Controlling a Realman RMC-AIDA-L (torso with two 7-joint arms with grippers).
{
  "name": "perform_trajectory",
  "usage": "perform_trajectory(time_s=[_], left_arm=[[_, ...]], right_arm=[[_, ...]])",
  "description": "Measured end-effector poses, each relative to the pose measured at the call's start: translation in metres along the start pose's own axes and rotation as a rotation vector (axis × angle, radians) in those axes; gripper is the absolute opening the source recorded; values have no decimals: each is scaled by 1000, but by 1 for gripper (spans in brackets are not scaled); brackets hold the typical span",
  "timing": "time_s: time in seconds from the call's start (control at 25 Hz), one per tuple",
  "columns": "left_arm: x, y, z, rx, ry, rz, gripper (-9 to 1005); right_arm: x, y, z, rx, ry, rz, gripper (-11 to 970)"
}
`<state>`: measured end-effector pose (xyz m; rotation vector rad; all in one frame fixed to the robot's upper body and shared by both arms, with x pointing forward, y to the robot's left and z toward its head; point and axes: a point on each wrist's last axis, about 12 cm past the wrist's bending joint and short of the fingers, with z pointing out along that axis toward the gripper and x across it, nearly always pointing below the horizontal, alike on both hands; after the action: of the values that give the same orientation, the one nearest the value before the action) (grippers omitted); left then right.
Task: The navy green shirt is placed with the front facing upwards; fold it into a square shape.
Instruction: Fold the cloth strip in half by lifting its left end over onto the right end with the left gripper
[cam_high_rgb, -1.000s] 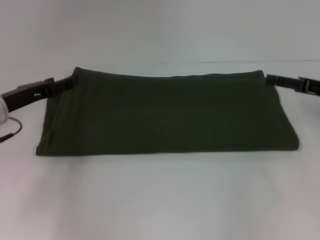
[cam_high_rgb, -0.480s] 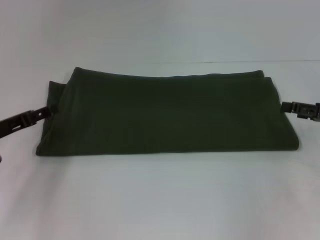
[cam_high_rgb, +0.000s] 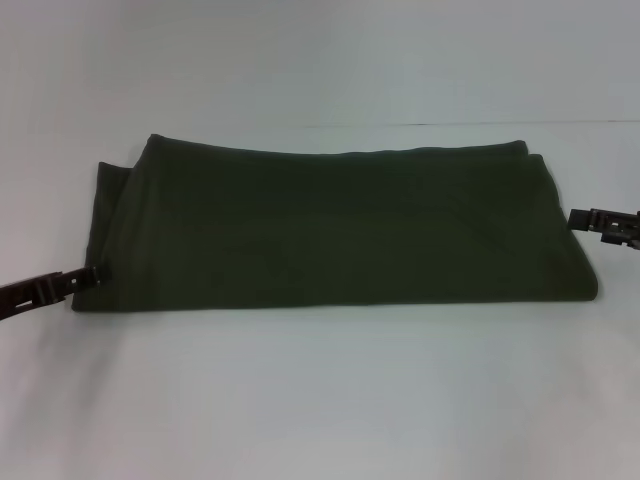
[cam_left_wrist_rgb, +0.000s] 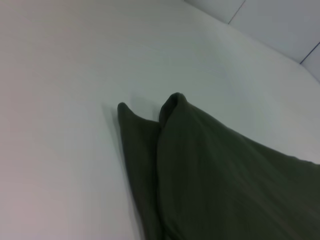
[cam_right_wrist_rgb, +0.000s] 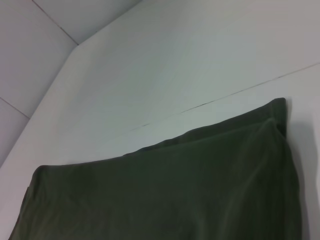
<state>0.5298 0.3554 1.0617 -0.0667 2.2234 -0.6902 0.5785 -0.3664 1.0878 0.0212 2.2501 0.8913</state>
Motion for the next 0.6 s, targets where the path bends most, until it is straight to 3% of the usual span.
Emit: perform_trajectory(time_s=[0.6], left_arm=[[5, 1, 6, -30, 49, 32, 835]], right_arm=[[5, -3, 0, 11, -1, 16, 885]])
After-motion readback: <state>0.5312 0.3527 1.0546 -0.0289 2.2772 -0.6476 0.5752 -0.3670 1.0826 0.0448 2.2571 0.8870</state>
